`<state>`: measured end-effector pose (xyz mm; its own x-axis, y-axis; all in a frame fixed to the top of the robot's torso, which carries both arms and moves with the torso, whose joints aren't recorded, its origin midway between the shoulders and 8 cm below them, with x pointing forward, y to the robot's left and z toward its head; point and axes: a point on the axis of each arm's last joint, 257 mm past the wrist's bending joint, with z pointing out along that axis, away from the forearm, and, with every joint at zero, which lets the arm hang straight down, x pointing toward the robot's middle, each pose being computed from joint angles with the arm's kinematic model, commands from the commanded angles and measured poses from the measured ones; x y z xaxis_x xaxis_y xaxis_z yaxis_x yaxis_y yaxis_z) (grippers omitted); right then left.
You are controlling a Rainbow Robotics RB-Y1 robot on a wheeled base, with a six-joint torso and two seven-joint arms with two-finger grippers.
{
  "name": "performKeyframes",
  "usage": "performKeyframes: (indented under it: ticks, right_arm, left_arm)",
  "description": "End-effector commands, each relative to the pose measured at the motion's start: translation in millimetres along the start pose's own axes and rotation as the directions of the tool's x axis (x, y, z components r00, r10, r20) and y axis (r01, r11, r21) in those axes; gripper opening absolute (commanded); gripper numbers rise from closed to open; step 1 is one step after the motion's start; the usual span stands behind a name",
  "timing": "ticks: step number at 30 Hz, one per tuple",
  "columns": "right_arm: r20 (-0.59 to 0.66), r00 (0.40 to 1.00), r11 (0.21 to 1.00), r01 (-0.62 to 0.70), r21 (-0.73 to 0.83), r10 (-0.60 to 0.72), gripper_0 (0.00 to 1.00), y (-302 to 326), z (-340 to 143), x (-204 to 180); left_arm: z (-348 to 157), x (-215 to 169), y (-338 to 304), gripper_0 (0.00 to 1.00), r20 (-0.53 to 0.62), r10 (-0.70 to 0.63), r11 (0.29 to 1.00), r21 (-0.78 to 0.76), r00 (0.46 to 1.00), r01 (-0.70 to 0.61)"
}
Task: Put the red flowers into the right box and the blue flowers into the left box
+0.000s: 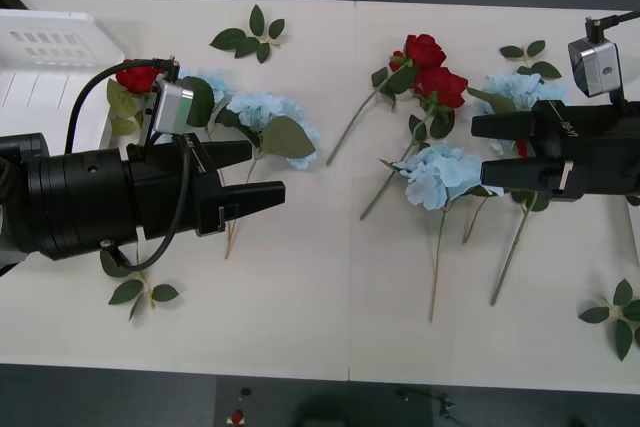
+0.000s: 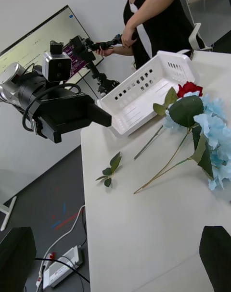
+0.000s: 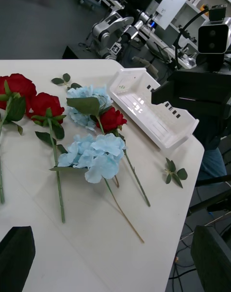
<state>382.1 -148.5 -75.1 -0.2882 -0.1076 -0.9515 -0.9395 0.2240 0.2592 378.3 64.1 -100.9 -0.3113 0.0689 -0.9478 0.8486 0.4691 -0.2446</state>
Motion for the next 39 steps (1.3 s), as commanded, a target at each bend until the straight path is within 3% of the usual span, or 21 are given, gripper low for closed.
performKeyframes:
  ticks: [1,9,14,19,21,25,27,32,39]
  right_arm:
    - [-0.032,0.999,1.000,-0.012,0.005,0.012,1.00,0,-5,19]
    - [-0.051,0.992,0.987,-0.113,0.116,0.120,1.00,-22,-40,7]
    - [-0.091,0.939,0.915,-0.297,0.273,0.331,1.00,-45,-76,14]
    - [0.002,0.753,0.672,-0.588,0.451,0.658,1.00,-75,-124,41]
    - [0.023,0.712,0.607,-0.614,0.504,0.702,1.00,-84,-138,52]
    - [0.149,0.555,0.368,-0.705,0.606,0.819,1.00,-106,-168,87]
    - [0.215,0.508,0.271,-0.717,0.642,0.834,1.00,-118,-177,103]
    - [0.268,0.537,0.180,-0.640,0.747,0.800,1.00,-150,-191,146]
    - [0.320,0.584,0.136,-0.604,0.786,0.746,1.00,-180,-180,171]
  left_arm:
    - [3,24,-11,0.94,-0.014,-0.044,0.999,0.019,0.999,0.045]
    - [2,5,-4,0.94,0.030,-0.056,0.998,0.011,0.998,0.056]
    - [-17,-15,40,0.94,-0.006,-0.069,0.997,-0.043,0.998,0.068]
    - [-43,-20,116,0.94,-0.071,-0.115,0.987,-0.122,0.991,0.106]
    - [-50,-19,136,0.94,-0.083,-0.148,0.981,-0.139,0.985,0.136]
    - [-72,-2,192,0.94,-0.134,-0.275,0.941,-0.242,0.952,0.238]
    - [-85,8,219,0.94,-0.156,-0.324,0.911,-0.319,0.933,0.263]
    - [-113,29,265,1.00,-0.169,-0.419,0.817,-0.497,0.892,0.290]
    - [-133,48,291,1.00,-0.102,-0.544,0.665,-0.657,0.833,0.355]
